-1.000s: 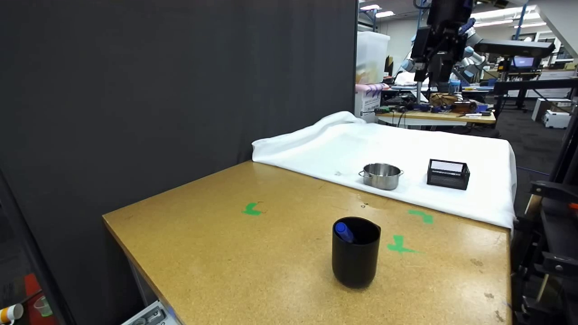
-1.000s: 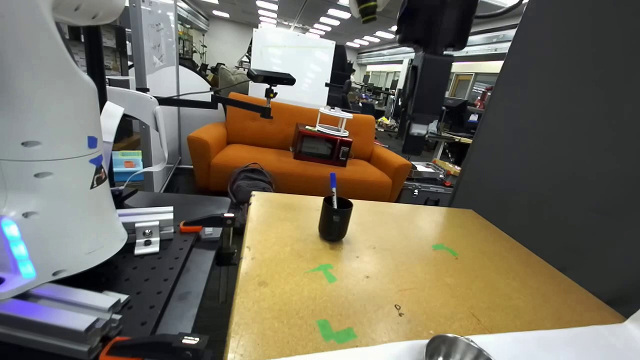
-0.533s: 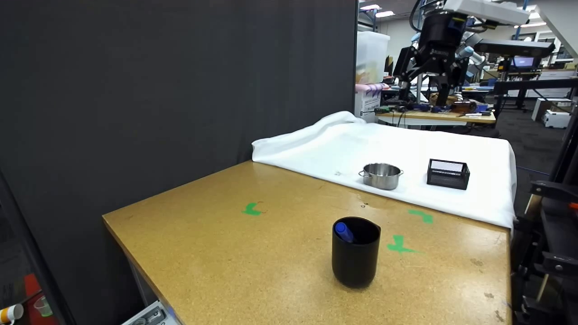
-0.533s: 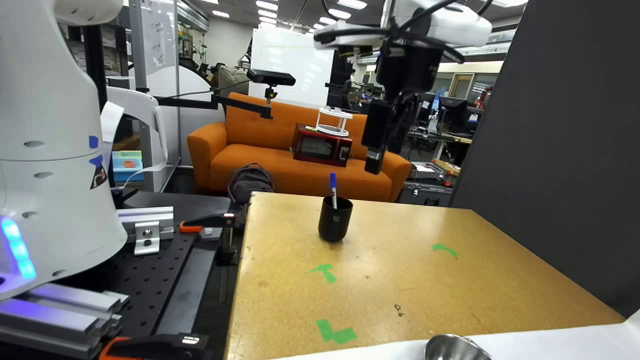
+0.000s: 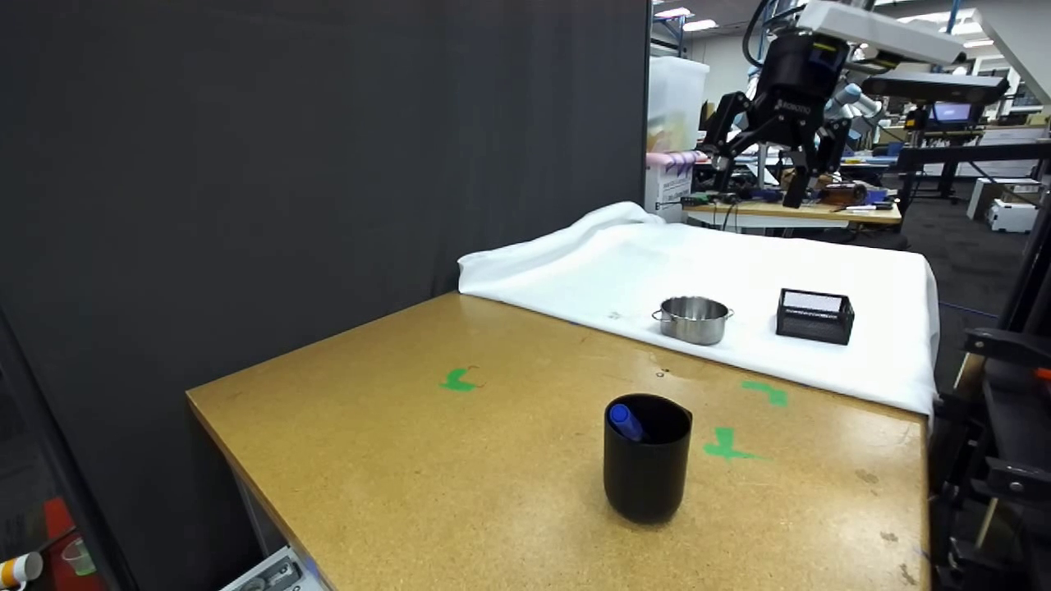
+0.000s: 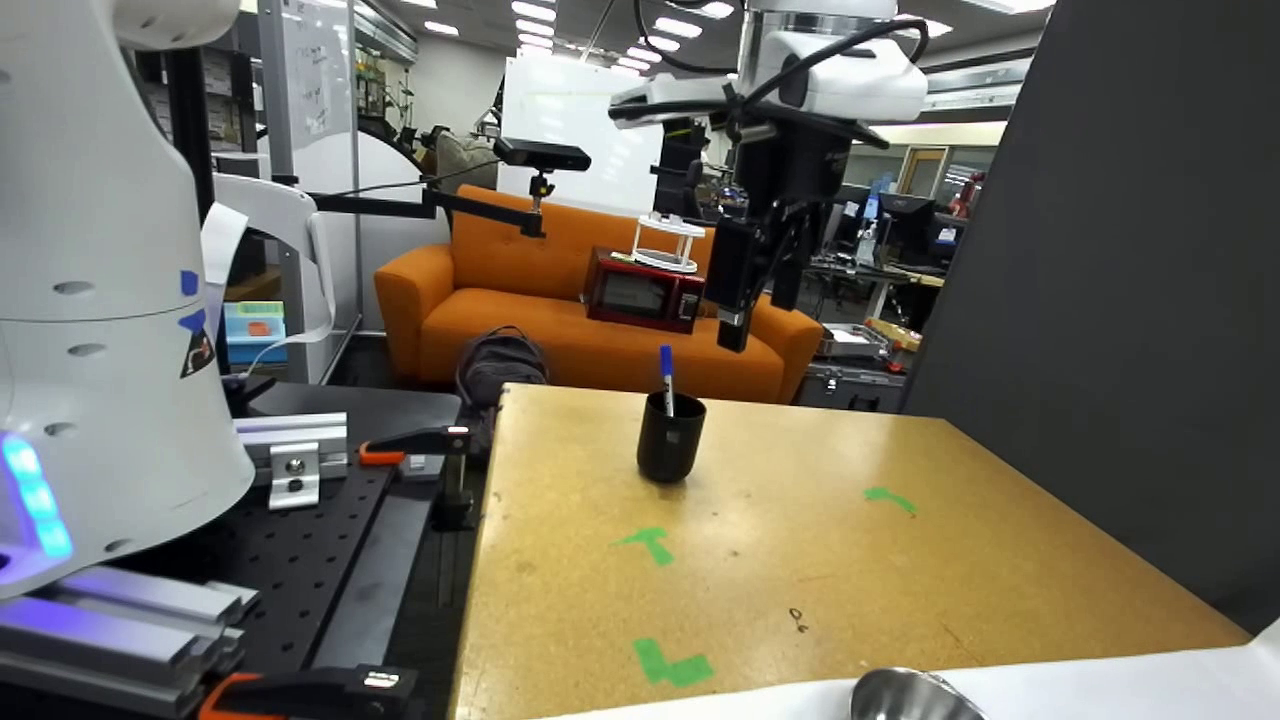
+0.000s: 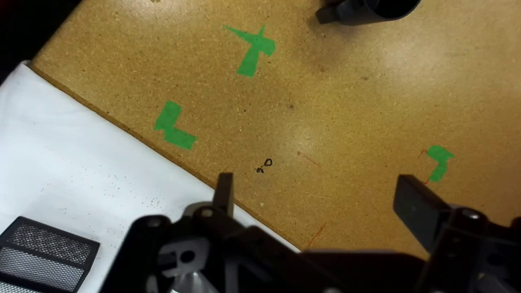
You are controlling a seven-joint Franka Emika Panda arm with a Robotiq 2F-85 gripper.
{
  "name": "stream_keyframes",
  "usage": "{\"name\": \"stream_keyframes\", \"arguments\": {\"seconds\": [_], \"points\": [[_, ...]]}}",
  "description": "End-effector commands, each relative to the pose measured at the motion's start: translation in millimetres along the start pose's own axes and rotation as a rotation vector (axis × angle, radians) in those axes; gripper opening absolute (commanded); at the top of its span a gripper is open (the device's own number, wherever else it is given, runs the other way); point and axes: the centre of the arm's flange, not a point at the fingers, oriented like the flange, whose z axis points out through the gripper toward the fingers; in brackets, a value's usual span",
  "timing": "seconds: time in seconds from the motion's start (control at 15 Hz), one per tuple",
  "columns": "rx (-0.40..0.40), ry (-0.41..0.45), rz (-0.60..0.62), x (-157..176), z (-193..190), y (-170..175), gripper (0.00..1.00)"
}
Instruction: Put the marker on the table
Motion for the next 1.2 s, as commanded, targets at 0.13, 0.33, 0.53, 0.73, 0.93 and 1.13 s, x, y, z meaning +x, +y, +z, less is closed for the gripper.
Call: {"name": "stream_keyframes", "arguments": {"seconds": [0.13,0.33,0.53,0.73,0.93,1.13], "points": [[0.003,-0.018,0.082,-5,13,-2,1.0],[-0.034,-0.085,0.203,-19,39,-2,1.0],[-0.086,-0.152,0.318,-30,70,0,1.0],[-0.05,-0.241,0.459,-32,90,2,1.0],[0.014,-0.319,0.602,-31,101,-4,1.0],[0.039,-0.361,0.685,-41,117,-13,1.0]]}}
